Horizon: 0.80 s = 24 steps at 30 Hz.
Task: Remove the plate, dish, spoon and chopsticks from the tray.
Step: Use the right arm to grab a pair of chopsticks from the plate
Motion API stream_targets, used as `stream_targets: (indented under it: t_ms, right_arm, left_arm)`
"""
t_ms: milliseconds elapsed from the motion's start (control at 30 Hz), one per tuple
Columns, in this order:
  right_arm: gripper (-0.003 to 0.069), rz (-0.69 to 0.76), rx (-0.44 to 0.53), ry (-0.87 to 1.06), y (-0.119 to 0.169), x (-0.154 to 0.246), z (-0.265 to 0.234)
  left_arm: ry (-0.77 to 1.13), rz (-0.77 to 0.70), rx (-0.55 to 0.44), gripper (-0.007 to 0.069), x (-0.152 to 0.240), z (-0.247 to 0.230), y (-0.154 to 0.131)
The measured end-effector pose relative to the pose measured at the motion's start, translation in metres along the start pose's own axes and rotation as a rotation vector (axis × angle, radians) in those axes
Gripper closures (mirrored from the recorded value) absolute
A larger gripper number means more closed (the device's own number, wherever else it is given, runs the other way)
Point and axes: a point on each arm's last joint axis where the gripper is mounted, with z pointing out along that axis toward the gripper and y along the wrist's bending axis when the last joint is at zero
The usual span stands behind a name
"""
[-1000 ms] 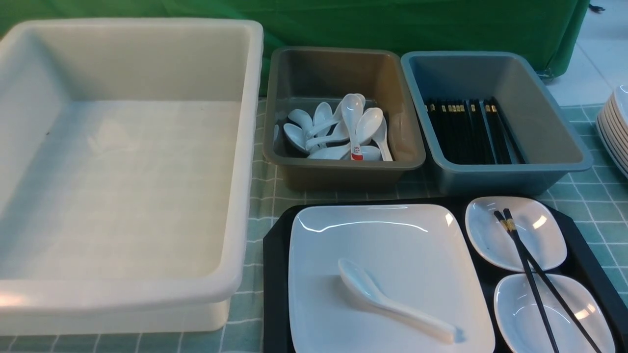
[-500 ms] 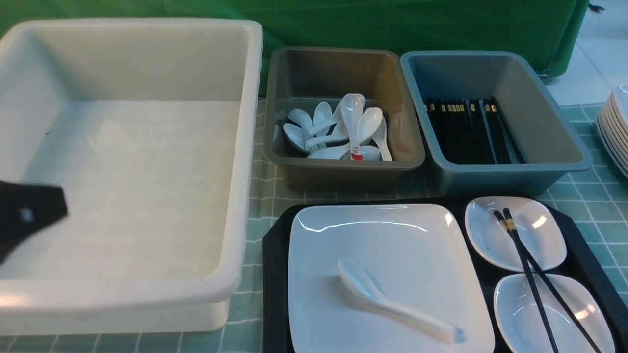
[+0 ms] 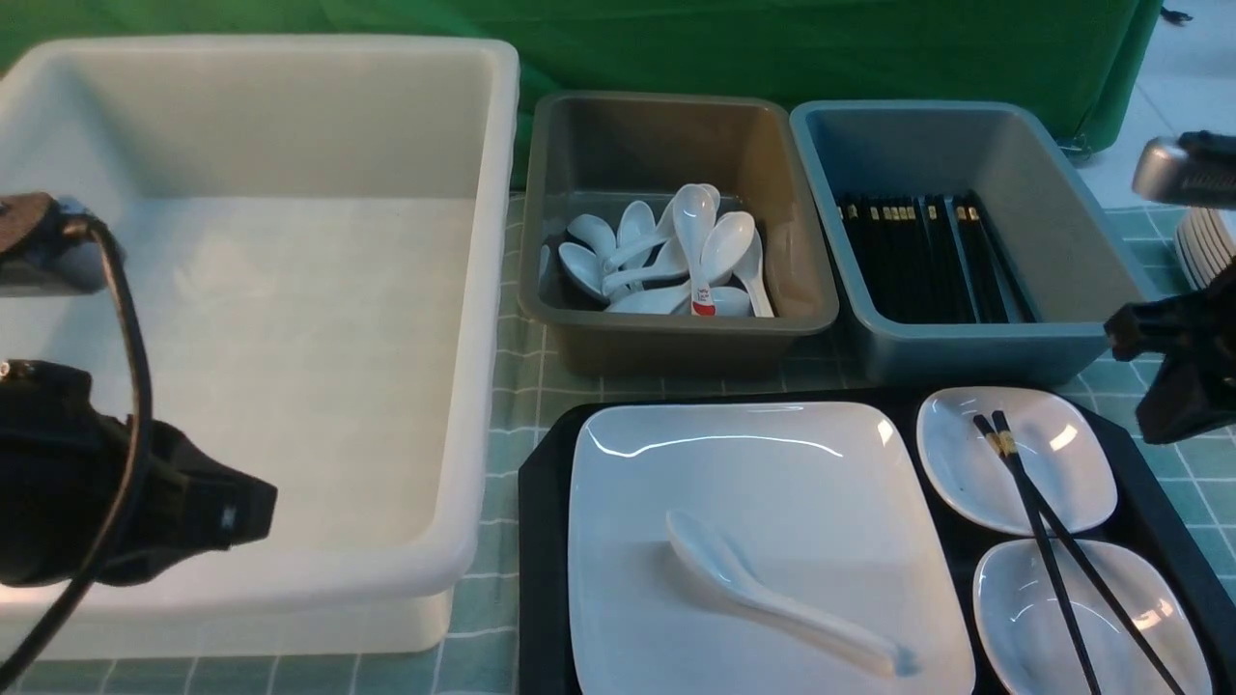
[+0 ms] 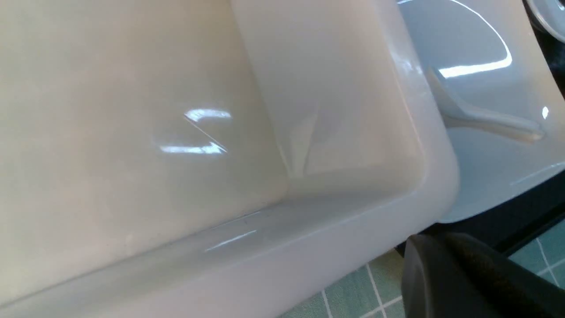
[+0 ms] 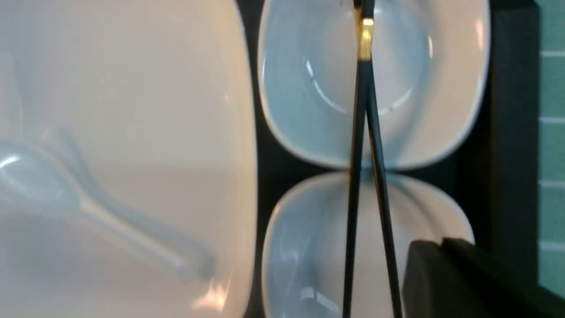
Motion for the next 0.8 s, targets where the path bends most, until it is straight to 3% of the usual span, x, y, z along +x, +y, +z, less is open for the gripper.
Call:
stream_targets:
  t_ms: [133,167,200,267,367,600,800]
  right_arm:
    - [0.0321,-0.006,-0.006,0.010,0.003,-0.023,0.047]
    - [0.0309,-0.007,-0.006,0.009,0.003,-0.023,0.047]
    - [0.0228,-0.012,-0.004,-0.010,0.004,-0.030,0.063]
    - [0.0176,-0.021,-0.002,-0.017,0.006,-0.036,0.078]
    - [0.0162,-0.035,0.012,-0.020,0.005,-0.043,0.097]
    - [0.0228,-0.058,0.034,0.028,0.000,-0.046,0.122]
    - [0.0340,-0.062,0.038,0.057,-0.002,-0.046,0.133]
  left_arm:
    - [0.009,0.031,0.006,0.0608,0.001,0.001,-0.003]
    - [0.009,0.031,0.005,0.0608,0.001,0.001,-0.003]
    - [0.011,0.036,0.001,0.0608,0.001,0.001,-0.003]
    - [0.011,0.041,-0.007,0.0608,0.001,0.001,-0.002]
    - [0.007,0.050,-0.022,0.0608,0.001,0.001,-0.001]
    - [-0.021,0.052,-0.032,0.0608,-0.002,0.001,0.000]
    - [-0.037,0.052,-0.035,0.0608,-0.003,0.001,0.000]
